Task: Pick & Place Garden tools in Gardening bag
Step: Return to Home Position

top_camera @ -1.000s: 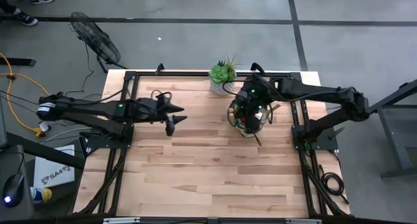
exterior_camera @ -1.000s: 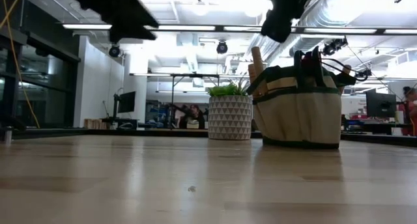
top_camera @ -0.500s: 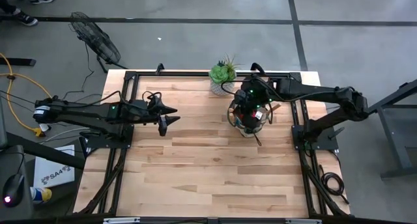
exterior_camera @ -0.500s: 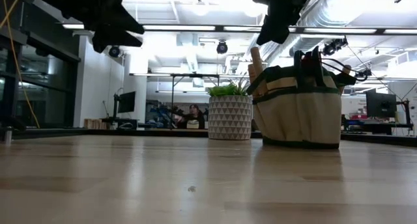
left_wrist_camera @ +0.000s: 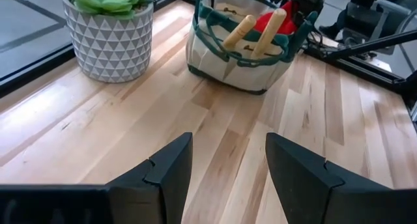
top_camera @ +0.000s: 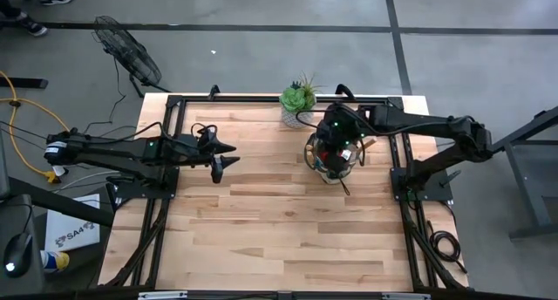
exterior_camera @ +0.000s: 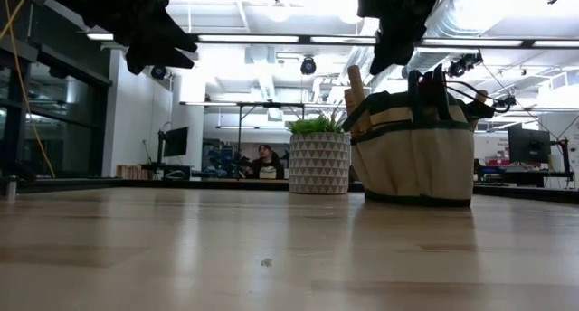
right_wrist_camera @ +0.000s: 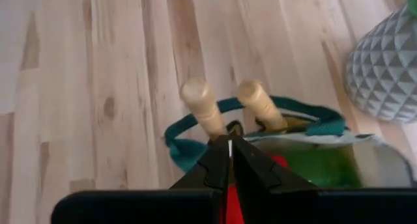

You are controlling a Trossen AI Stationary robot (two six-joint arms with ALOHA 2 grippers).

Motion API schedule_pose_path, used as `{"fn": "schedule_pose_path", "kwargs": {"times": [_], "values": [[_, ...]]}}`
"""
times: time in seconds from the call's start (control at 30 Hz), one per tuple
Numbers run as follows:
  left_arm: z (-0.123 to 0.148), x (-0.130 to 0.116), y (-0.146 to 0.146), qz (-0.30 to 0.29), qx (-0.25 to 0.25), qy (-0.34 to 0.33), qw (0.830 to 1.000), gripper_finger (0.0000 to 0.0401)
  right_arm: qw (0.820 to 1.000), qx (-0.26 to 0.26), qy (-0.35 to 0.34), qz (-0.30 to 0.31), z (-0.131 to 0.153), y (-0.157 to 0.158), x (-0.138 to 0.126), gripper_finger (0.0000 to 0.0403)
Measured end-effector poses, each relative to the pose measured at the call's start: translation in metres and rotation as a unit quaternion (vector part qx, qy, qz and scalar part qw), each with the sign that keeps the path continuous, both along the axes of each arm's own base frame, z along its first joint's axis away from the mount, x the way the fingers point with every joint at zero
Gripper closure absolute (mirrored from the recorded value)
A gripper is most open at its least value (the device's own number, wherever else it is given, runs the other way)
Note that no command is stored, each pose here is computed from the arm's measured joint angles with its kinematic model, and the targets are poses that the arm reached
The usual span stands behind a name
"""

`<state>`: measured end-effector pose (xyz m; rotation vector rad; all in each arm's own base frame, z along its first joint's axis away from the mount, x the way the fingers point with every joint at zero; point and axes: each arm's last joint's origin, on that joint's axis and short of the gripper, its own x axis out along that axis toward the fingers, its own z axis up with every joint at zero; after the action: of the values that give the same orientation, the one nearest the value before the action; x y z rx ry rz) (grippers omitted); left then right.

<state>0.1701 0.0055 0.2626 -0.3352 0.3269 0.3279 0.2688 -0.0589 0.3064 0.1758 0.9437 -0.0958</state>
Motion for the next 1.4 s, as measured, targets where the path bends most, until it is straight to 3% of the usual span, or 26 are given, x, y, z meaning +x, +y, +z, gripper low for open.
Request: {"fn": "schedule_pose_path", "kwargs": {"times": [0.27,0.47,0.63,0.8,1.17,1.4], "values": [[-0.003,-0.002,0.000,0.000,0.000,0.016,1.000,0.0212,0.999,0.033,0.010,-0.008,-0.002,0.001,-0.001,0.0376],[-0.006,-0.003,0.000,-0.001,0.000,0.034,0.999,0.0212,0.998,0.056,0.005,-0.020,-0.002,0.004,0.000,0.0286],[-0.009,-0.005,0.000,-0.008,-0.001,0.055,0.998,0.0212,0.999,0.023,-0.032,-0.001,0.003,0.012,0.008,0.0200],[-0.010,-0.008,0.000,-0.008,-0.001,0.064,0.998,0.0212,0.999,-0.014,-0.041,-0.012,0.003,0.017,0.015,0.0159],[-0.003,-0.026,0.000,-0.011,0.001,0.052,0.999,0.0212,1.000,-0.008,-0.006,-0.009,-0.022,0.017,0.034,0.0169],[0.001,-0.040,0.001,-0.001,0.002,0.040,0.999,0.0212,1.000,-0.018,-0.010,-0.015,-0.020,0.016,0.033,0.0219]]}}
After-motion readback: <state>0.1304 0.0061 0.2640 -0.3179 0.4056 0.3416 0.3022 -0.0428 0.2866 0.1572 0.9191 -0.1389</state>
